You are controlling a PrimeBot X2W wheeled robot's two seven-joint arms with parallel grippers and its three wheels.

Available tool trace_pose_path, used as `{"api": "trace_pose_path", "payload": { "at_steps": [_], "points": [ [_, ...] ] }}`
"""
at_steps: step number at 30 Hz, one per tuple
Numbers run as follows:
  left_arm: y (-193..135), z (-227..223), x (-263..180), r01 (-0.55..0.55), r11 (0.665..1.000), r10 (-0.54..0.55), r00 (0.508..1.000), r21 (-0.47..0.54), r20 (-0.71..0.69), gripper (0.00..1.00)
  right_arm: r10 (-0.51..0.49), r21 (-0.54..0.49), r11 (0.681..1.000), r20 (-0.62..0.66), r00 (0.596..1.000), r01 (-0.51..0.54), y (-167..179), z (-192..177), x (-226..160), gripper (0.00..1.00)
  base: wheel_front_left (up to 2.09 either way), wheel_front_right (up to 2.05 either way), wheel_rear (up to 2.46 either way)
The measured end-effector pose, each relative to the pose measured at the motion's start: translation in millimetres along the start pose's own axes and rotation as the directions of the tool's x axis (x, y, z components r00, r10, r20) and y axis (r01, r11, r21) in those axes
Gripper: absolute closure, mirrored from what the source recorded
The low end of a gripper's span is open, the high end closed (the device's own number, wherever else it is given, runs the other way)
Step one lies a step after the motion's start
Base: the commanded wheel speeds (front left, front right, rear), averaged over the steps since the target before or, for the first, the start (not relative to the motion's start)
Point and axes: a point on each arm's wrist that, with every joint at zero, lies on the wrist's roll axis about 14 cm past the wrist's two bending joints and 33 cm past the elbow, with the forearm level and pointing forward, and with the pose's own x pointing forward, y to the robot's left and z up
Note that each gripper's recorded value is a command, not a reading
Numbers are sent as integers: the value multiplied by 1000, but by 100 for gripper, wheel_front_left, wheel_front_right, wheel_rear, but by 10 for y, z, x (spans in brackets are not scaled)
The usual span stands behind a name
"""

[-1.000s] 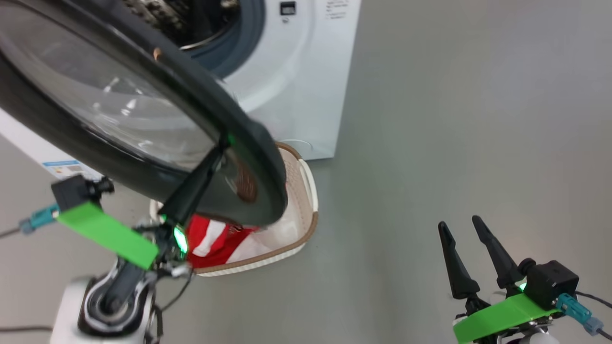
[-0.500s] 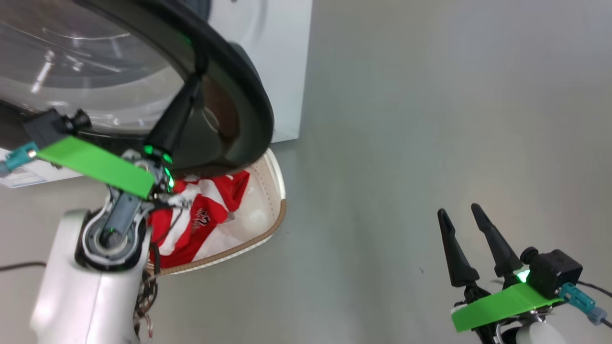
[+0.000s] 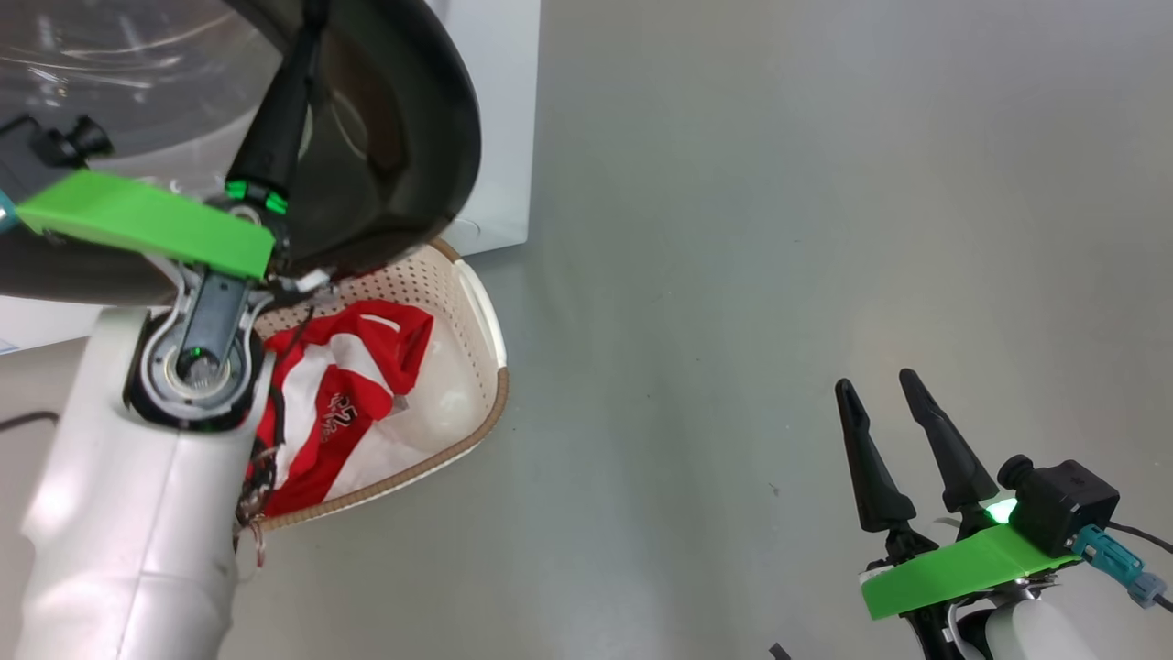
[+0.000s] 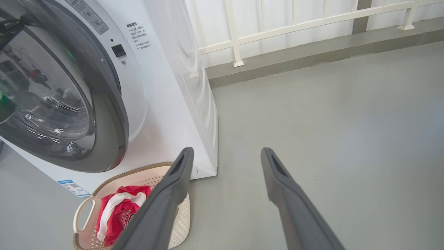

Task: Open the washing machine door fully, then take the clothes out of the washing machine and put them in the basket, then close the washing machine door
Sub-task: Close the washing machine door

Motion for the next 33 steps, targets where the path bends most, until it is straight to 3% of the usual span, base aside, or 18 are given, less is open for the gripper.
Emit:
{"api": "trace_pose_path", "payload": {
  "at_steps": [18,33],
  "points": [
    [-45,49,160,10,1000,-10,1000,29,21,100,-11,4,1000,14,1000,11,-33,47,16,0,0,0,0],
    [245,34,-494,-111,994,112,991,-14,73,100,52,-10,999,45,998,-52,155,142,28,0,0,0,0]
  ]
}}
